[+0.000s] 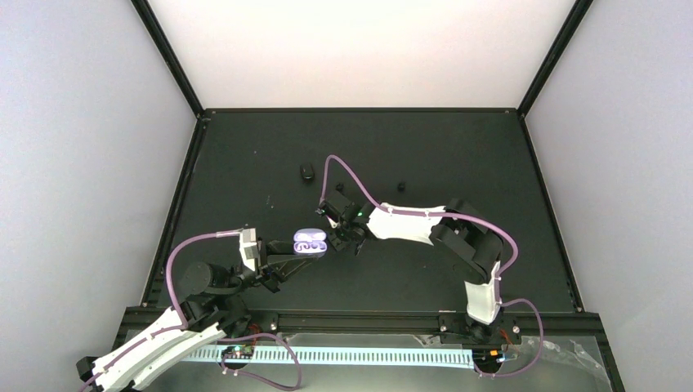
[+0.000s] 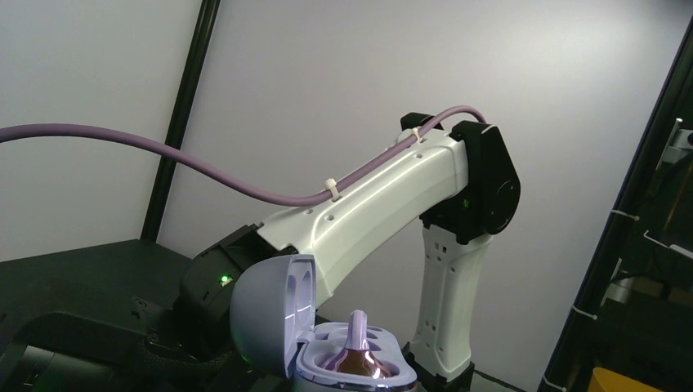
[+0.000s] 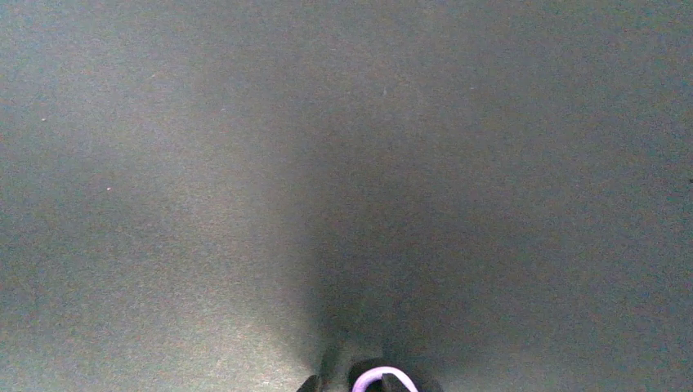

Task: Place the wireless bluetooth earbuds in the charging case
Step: Pick up the earbud from the center of the board.

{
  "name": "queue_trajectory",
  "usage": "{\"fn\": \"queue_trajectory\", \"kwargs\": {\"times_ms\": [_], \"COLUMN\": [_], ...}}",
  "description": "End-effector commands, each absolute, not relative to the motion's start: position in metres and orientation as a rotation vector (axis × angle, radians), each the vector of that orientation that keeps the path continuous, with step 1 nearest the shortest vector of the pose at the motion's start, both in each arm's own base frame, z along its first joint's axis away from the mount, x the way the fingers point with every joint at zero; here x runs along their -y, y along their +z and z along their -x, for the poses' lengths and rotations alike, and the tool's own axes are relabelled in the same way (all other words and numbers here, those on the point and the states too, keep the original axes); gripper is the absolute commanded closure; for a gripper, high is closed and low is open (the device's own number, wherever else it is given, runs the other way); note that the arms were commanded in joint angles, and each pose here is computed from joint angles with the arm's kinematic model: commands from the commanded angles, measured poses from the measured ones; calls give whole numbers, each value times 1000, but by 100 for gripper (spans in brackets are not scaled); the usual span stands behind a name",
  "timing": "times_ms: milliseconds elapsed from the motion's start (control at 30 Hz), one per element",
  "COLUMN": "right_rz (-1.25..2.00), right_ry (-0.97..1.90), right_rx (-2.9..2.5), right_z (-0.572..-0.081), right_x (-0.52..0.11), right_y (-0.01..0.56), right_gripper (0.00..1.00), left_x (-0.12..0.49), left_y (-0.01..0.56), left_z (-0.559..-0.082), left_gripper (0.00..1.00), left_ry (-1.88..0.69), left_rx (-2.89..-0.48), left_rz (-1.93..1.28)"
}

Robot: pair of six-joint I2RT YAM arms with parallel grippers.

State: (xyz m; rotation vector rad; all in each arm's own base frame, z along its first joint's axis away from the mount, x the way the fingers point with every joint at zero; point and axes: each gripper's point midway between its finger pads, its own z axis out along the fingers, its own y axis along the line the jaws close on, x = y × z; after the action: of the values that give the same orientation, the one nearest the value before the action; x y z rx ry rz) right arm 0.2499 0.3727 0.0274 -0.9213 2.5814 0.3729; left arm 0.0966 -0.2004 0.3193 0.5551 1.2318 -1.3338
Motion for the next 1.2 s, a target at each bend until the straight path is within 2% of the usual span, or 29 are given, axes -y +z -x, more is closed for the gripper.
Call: {"fn": "queue_trajectory", "kwargs": {"times_ms": [0,167,433,633,900,1167], "right_rz": [910,896,844,800,820,977], "right_ry": [277,274,371,608,873,1136], "right_rx": [-2612,-2610,-2534,-2309,-1865,-1406], "right_z": [-247,-246,-246,-238,-201,-115], "right_x": [-353,-350,-352,-357,-329,-282], "right_y": [16,18,53,128,270,405], "right_gripper": [84,99,99,99,99,99], "left_x": [199,199,199,199,194,198], "left_y": [324,326,329,332,357,393], "left_z": [-97,-97,-96,-93,-87,-67], "left_gripper": [99,98,98,98,98,98], "left_ry": [-1324,-1328,-1327,-1332,-1341,-1425], "left_rx": [-1214,-1209,-1195,-1173,-1096,-969], "left_rz": [-550,-553,-556,-565,-571,-649]}}
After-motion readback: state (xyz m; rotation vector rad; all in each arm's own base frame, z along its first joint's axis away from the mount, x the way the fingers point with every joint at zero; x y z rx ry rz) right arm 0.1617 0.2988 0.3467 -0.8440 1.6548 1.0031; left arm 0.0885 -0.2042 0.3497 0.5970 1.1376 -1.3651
